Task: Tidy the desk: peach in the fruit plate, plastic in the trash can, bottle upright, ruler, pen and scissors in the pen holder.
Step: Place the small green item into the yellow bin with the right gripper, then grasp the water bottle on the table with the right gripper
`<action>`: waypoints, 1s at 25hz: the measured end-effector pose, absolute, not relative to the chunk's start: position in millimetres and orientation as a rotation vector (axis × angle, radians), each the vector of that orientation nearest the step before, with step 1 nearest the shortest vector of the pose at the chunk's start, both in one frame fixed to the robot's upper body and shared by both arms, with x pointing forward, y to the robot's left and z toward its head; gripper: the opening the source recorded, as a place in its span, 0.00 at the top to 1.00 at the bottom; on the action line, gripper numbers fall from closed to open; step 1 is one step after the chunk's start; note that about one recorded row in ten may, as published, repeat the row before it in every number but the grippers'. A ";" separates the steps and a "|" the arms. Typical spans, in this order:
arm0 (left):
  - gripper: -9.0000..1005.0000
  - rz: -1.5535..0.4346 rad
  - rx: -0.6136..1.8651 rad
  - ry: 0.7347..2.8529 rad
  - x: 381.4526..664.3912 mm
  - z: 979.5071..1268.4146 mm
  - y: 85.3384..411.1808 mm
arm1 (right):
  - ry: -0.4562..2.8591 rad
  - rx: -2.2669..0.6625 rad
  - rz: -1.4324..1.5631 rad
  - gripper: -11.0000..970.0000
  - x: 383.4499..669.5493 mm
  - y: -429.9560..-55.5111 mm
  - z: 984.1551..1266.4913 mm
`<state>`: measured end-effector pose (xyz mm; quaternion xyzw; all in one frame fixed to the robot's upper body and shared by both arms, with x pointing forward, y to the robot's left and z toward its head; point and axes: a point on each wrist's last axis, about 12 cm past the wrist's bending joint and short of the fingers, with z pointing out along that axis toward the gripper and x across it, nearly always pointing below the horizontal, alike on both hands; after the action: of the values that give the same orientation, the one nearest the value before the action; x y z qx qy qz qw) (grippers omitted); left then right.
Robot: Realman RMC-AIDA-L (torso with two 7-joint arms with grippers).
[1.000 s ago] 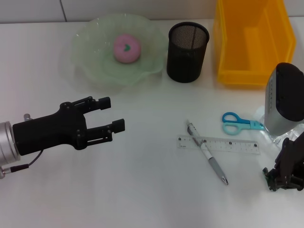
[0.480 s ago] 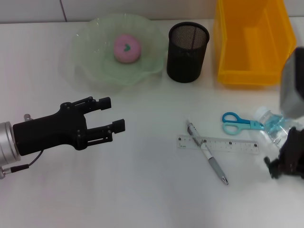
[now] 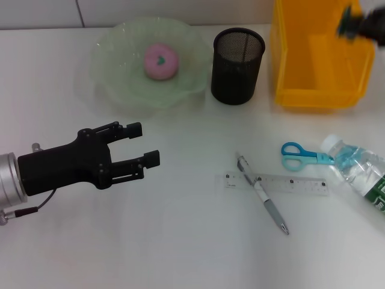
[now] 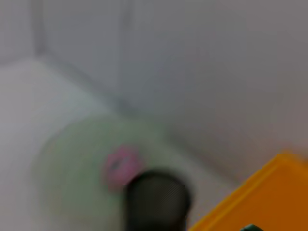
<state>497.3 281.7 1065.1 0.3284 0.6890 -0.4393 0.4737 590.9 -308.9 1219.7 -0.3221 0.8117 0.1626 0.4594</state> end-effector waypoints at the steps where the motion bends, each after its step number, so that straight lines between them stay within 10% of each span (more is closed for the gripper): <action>1: 0.23 -1.075 0.804 1.685 497.4 1065.2 281.7 | 1.982 -0.732 0.396 0.93 596.3 -311.2 1216.8; 11: 0.23 -1.085 0.796 1.692 496.6 1063.0 280.4 | 1.973 -0.560 0.402 0.83 639.3 -291.3 1159.8; 15: 0.23 -1.083 0.792 1.695 496.0 1061.3 280.2 | 1.972 -0.578 0.395 0.55 641.1 -287.3 1158.3; 25: 0.23 -1.077 0.784 1.695 496.7 1061.5 281.1 | 1.985 -0.656 0.492 0.33 615.9 -296.5 1184.0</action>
<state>496.7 281.1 1061.5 0.3205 0.6927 -0.4402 0.4730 615.9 -296.5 1184.0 -0.2685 0.8125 0.2014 0.4767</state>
